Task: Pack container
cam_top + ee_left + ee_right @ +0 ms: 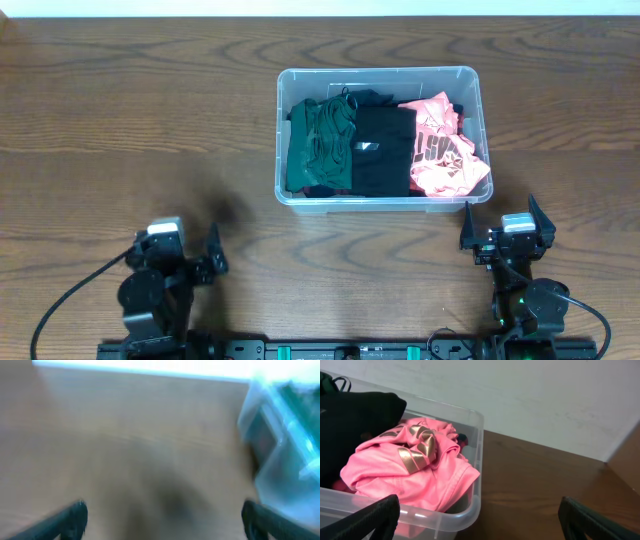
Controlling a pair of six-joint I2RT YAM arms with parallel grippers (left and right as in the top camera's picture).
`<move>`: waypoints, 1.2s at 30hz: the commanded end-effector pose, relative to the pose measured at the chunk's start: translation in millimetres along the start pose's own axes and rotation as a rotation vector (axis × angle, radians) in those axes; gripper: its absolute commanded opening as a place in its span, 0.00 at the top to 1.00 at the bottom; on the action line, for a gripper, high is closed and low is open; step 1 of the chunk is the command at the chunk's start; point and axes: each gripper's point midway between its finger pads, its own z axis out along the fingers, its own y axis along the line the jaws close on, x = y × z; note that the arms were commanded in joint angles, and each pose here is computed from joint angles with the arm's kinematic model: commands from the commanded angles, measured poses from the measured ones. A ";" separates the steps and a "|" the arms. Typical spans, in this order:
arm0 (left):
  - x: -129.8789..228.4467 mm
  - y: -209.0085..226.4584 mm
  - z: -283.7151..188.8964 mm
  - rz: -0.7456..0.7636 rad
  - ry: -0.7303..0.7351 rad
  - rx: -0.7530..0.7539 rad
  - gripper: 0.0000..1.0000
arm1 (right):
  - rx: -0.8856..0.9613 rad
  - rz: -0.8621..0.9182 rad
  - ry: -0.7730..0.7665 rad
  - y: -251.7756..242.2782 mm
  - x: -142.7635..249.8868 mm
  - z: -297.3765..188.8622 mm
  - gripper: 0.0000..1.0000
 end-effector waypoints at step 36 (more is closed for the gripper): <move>1.0 -21.2 29.4 0.046 -0.229 0.097 0.02 | -0.008 -0.010 -0.001 2.1 0.1 -0.2 0.01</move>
